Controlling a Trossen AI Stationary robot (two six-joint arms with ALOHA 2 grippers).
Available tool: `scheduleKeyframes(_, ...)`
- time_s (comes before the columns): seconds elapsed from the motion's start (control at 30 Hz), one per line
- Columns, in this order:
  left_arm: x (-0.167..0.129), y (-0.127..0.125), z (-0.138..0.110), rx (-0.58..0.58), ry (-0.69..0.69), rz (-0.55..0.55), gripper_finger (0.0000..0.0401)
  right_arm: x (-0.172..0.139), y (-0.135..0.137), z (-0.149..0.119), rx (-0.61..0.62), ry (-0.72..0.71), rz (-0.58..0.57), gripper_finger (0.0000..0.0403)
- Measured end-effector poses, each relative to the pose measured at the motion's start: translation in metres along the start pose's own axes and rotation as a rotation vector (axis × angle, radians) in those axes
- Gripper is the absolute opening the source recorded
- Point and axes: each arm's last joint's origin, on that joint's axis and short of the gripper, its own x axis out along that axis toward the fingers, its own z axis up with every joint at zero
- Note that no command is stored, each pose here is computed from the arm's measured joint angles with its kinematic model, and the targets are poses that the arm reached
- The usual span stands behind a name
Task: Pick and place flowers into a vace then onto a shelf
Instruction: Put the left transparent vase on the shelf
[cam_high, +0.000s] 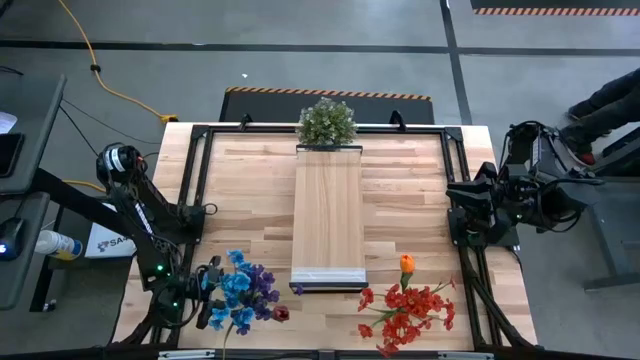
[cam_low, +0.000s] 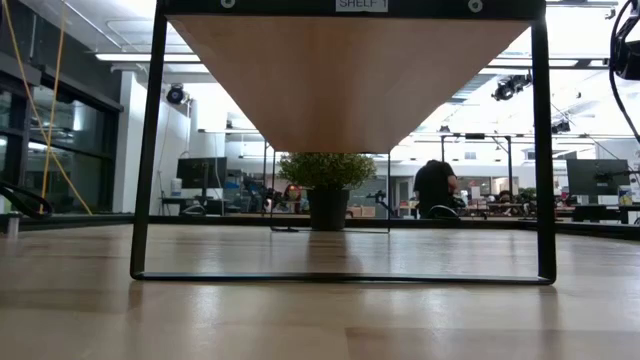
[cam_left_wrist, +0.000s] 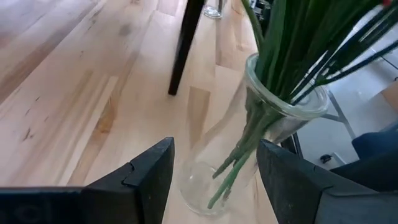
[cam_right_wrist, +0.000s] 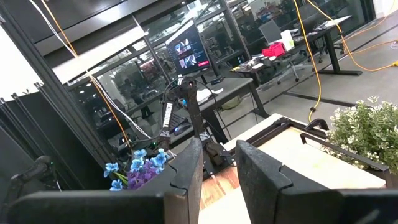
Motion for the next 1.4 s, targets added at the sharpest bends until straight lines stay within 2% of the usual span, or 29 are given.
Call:
scheduleKeyframes(0.23, 0.0048, -0.0048, 0.0052, 0.023, 0.032, -0.06, 0.0262, 0.0, 0.0, 0.0, 0.0, 0.0, 0.001, 0.0087)
scheduleKeyframes(0.63, 0.0049, -0.0043, 0.005, 0.058, 0.03, -0.056, 0.0266, 0.0, 0.0, 0.0, 0.0, 0.0, 0.001, 0.0087)
scheduleKeyframes(0.73, 0.0049, -0.0042, 0.0048, 0.062, 0.035, -0.058, 0.0287, 0.0, 0.0, 0.0, 0.0, 0.0, 0.0, 0.0087)
scheduleKeyframes(1.0, 0.0049, -0.0031, 0.0063, 0.058, -0.018, -0.022, 0.0383, 0.0, 0.0, 0.0, 0.001, 0.0, 0.0, 0.0087)
scheduleKeyframes(1.07, 0.0049, -0.0029, 0.0067, 0.057, -0.033, -0.012, 0.0395, 0.0001, 0.0003, -0.0003, 0.0, 0.0, 0.0, 0.0087)
scheduleKeyframes(1.4, 0.0056, -0.0032, 0.0063, -0.005, 0.0, -0.031, 0.0361, 0.0004, 0.0016, -0.0015, -0.002, 0.001, 0.0, 0.0087)
